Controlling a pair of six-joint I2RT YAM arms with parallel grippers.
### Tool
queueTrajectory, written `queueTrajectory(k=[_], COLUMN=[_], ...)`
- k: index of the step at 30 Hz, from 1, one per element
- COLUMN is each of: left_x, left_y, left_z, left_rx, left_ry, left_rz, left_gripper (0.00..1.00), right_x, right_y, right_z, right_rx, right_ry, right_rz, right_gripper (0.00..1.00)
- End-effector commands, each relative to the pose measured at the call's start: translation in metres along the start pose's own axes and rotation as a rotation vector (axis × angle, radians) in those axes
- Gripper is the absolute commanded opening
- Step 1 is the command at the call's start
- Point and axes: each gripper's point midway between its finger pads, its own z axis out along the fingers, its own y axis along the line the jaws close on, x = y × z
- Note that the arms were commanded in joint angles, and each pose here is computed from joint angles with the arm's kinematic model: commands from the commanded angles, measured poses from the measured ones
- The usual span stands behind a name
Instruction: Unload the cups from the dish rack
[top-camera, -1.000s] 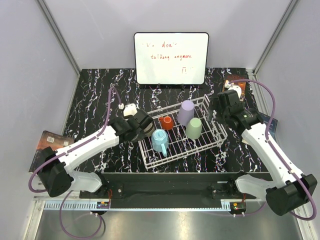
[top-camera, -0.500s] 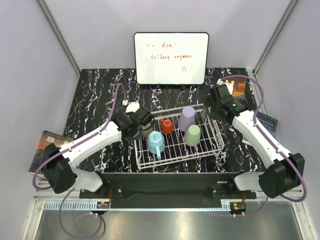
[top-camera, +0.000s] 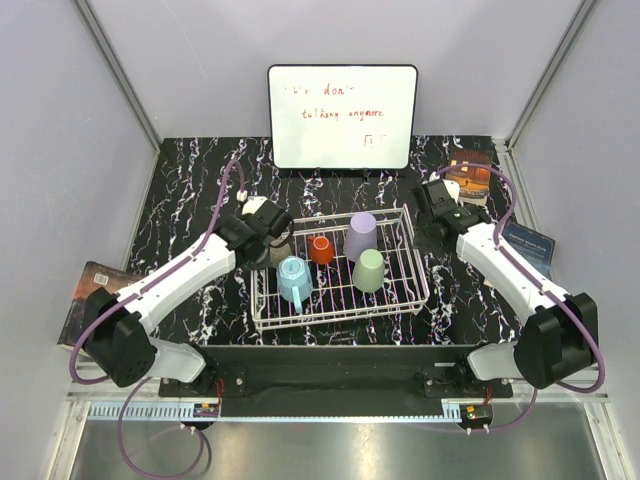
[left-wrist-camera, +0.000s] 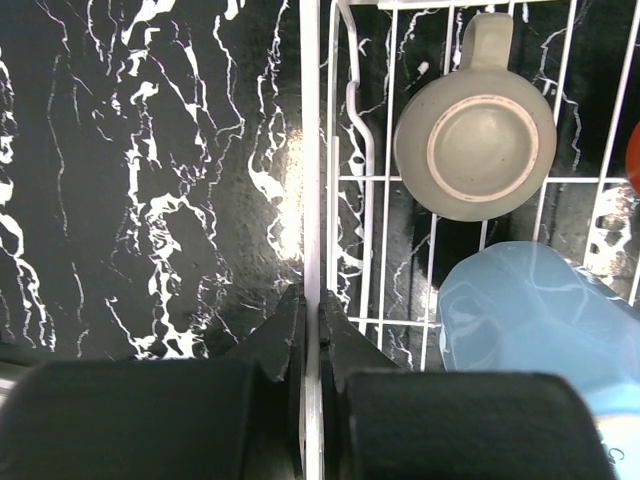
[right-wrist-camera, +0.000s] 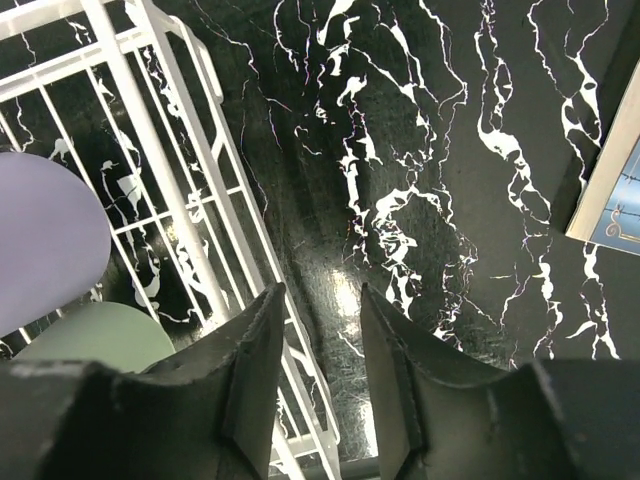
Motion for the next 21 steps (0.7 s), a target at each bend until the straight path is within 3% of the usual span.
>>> queueTrajectory(k=[1,5,9,18,21], left_x=[-0.041,-0.039,-0.037,-0.037,-0.038], left_y=[-0.002,-0.003,-0.005,-0.013,-0.015], left_z=[-0.011,-0.007,-0.004,0.003,0.002], left_rx=[0.009,0.007,0.008,0.019,0.030], left_ry=[-0.144,-0.137,-0.127,-0.114,-0.118], left_rz=[-0.031,-0.023,-0.016,0.010,0.017], left_gripper=[0.00,0.00,0.00,0.00,0.00], right_x=[-0.009,-0.028,-0.041,-0.007,-0.004], right_y=[0.007,0.002,0.009,0.037,0.040], right_z=[-0.008,-0.030,-0.051,-0.034,-0.030], right_rx=[-0.040,-0.051,-0.128,-0.252,-0.272], right_ry=[-0.053,-0.147,-0.188,-0.032,-0.039], right_rz=[0.068,0.111,0.136,0.093,0.100], right_gripper=[0.47,0.59,0.65,0.60,0.60])
